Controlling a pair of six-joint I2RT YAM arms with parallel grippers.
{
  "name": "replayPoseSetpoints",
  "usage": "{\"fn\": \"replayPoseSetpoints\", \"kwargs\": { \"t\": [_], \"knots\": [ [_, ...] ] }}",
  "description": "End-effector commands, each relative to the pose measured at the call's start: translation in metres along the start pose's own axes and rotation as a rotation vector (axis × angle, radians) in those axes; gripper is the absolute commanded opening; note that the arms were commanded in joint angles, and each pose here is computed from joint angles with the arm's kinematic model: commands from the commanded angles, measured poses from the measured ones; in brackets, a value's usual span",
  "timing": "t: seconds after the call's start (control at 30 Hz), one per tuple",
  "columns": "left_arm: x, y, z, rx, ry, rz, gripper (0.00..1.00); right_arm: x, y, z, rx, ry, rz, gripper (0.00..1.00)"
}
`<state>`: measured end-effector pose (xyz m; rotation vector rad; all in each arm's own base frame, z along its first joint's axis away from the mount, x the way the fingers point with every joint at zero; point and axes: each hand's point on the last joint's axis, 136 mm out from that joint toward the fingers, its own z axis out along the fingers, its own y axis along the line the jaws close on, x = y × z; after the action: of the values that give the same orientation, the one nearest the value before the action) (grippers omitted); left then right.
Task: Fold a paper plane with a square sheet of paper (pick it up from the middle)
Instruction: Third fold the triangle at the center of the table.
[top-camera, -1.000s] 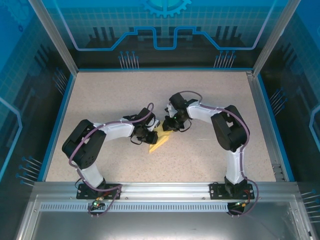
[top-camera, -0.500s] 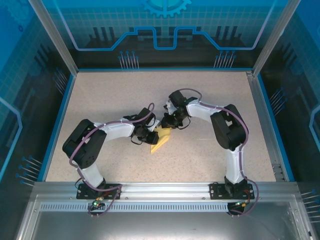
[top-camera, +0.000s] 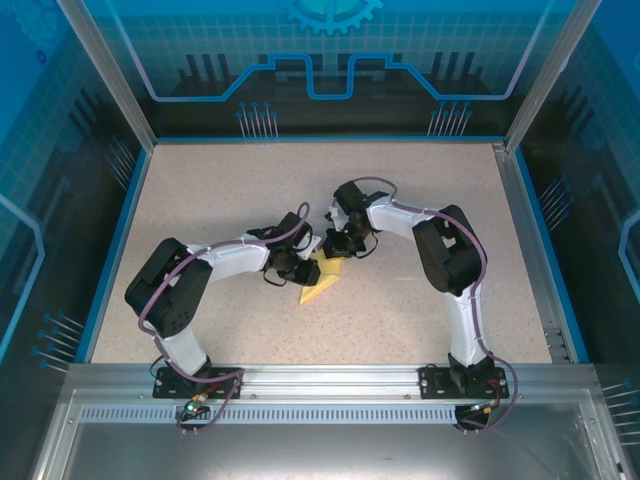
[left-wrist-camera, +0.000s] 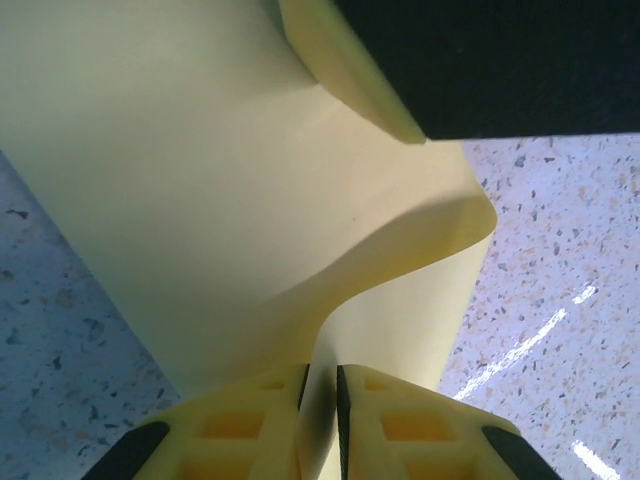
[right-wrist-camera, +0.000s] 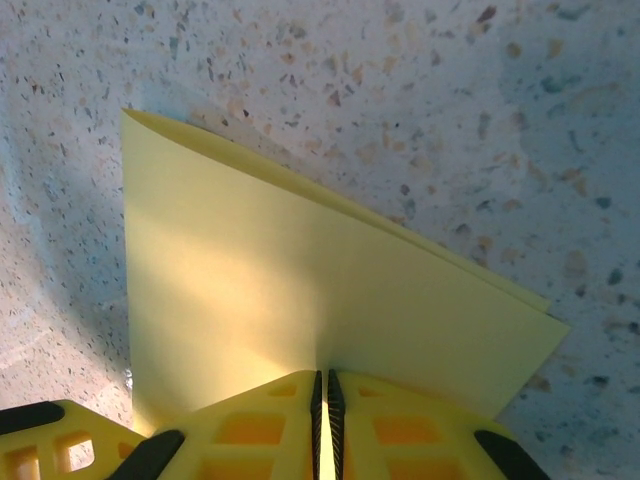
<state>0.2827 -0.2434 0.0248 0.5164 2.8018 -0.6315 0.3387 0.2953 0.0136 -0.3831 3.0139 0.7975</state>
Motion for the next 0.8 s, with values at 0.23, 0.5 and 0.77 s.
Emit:
{"fn": "replayPoseSetpoints", "kwargs": {
  "t": [0.23, 0.5, 0.77],
  "knots": [
    [0.007, 0.005, 0.006, -0.002, 0.030, -0.008, 0.18, 0.013, -0.013, 0.010, 0.054, 0.063, 0.012, 0.14],
    [0.009, 0.011, 0.009, -0.029, 0.027, -0.029, 0.18, 0.016, -0.015, 0.012, 0.056, 0.069, 0.016, 0.14],
    [0.014, 0.014, 0.010, -0.029, 0.019, -0.055, 0.17, 0.015, -0.016, 0.014, 0.053, 0.068, 0.023, 0.15]
  ]
}}
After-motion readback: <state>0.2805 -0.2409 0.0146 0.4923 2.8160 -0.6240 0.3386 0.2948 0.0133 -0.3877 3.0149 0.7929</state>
